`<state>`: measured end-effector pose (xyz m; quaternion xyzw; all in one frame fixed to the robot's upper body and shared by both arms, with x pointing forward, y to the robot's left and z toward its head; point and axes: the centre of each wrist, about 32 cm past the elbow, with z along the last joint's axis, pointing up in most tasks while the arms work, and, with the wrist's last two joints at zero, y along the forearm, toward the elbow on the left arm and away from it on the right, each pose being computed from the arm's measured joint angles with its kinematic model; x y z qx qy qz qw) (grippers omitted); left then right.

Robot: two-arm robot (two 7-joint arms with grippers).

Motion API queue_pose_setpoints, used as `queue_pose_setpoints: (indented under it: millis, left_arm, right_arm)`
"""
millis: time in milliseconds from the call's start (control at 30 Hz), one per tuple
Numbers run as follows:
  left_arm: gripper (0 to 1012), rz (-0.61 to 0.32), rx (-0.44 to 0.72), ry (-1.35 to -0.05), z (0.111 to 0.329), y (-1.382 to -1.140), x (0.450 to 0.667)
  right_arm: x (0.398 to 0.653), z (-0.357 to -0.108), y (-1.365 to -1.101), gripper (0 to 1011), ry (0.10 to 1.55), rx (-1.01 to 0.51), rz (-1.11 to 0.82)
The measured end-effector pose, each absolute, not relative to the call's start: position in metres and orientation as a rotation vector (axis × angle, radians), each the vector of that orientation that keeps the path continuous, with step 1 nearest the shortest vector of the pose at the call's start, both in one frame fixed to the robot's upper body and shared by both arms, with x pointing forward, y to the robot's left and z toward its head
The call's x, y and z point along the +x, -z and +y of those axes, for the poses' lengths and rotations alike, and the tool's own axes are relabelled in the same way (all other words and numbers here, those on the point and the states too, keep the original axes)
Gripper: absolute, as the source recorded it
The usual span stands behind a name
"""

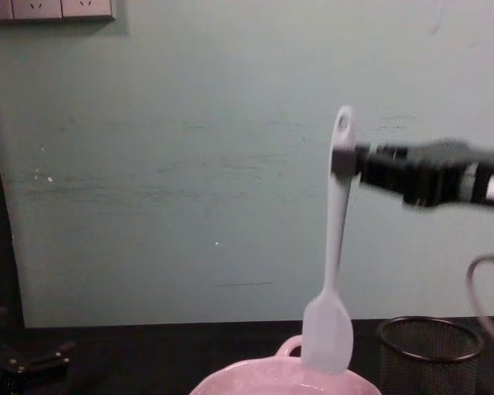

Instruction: Use the one hand to pick up the spoon and stir the clear water in the bowl.

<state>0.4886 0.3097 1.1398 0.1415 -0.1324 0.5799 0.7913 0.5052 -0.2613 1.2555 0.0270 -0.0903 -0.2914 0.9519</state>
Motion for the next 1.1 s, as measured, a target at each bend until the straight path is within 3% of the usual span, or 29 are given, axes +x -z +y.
queue_pose_setpoints:
  millis: [133,400,733,1100]
  left_arm:
    - [1011,-0.285,0.304,-1.248,0.310,-1.140,0.489]
    - [1011,-0.285,0.304,-1.248,0.310,-1.140,0.489]
    - [1011,-0.285,0.305,-1.248,0.310,-1.140,0.489]
    - [1011,-0.285,0.304,-1.248,0.310,-1.140,0.489]
  right_arm:
    - [0.511,-0.254,-1.228,116,0.603,0.039,-0.205]
    - [0.508,-0.242,-1.200,116,0.585,0.019,-0.169]
    - [0.504,-0.216,-1.185,116,0.547,0.038,-0.103]
    - [0.525,-0.193,-1.174,116,0.697,0.091,-0.163]
